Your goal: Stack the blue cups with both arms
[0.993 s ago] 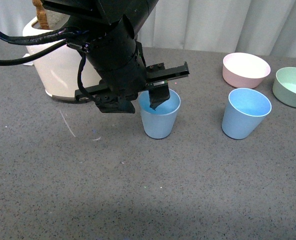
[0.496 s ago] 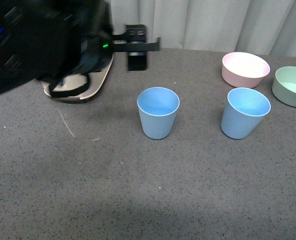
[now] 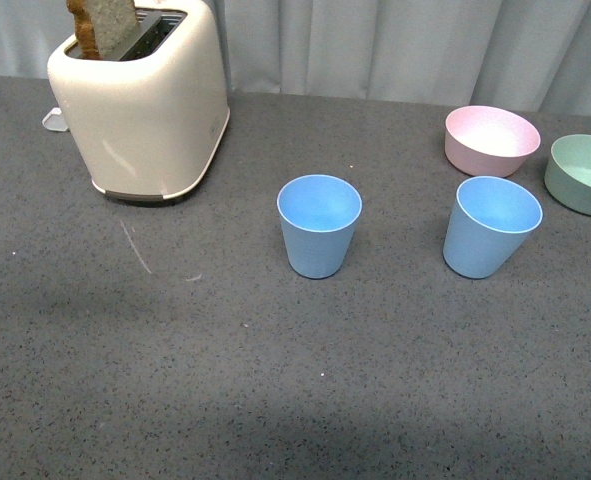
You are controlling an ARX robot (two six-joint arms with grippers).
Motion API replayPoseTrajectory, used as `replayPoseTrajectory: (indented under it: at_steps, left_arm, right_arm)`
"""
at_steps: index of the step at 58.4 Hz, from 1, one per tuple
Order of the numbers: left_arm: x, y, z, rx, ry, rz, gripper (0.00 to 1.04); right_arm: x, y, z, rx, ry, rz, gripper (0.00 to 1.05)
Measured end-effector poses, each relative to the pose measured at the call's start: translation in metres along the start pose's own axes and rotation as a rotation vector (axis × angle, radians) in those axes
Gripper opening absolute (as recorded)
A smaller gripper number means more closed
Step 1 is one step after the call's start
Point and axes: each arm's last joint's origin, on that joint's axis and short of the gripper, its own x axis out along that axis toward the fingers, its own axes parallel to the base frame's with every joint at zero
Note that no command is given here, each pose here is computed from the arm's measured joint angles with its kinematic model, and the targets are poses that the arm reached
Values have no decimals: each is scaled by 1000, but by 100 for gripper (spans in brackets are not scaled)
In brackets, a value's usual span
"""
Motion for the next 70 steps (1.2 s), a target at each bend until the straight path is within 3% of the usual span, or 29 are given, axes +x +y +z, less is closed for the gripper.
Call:
replayPoseTrajectory:
  at_steps: [30, 70]
  left_arm:
    - [-72, 40, 0, 5, 8, 15, 4]
    - [-106, 40, 10, 6, -25, 11, 4]
  right_arm:
    - [0, 0, 0, 0, 0, 0, 95]
    - [0, 0, 0, 0, 0, 0, 95]
